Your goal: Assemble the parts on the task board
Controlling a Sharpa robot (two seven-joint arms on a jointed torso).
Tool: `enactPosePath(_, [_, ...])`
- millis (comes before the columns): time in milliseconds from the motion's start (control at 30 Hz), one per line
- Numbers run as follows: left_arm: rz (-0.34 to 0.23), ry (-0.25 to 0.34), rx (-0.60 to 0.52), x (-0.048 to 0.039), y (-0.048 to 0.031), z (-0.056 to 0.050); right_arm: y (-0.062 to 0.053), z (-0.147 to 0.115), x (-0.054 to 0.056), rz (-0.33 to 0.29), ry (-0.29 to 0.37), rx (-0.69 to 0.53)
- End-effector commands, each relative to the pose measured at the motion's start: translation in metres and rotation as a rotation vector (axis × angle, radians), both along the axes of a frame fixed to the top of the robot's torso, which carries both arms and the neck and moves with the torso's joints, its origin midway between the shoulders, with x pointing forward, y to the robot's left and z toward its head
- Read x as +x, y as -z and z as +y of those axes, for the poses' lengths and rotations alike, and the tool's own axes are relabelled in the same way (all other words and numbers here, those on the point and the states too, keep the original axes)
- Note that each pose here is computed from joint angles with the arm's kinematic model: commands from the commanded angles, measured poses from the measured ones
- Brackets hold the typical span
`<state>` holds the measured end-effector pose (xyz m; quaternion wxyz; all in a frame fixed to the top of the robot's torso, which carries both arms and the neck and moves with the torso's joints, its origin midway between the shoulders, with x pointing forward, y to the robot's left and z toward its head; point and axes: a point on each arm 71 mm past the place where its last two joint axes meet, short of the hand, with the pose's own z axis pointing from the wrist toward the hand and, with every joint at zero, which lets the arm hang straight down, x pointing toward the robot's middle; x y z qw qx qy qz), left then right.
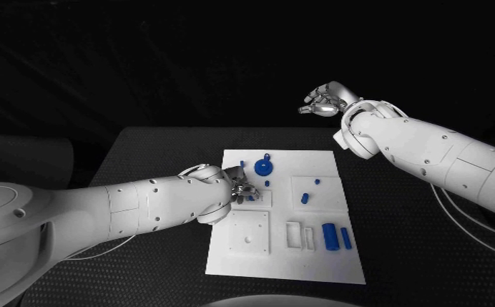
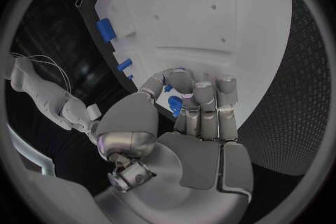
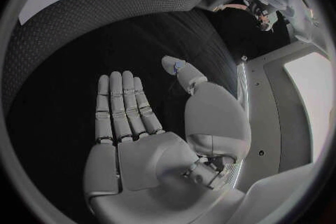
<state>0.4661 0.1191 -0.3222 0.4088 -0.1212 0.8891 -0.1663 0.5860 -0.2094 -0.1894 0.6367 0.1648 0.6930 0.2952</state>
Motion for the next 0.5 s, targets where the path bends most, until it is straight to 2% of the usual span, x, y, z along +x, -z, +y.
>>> enactPosePath(33, [0.016, 0.044, -0.008, -0.003, 0.0009, -0.0084, 0.0003, 0.0021, -0.0004, 0.003, -0.016, -0.004])
enactPosePath(500, [0.017, 0.054, -0.004, -0.0017, 0.0012, -0.0122, 0.0011, 0.0017, -0.0007, 0.006, -0.017, -0.005])
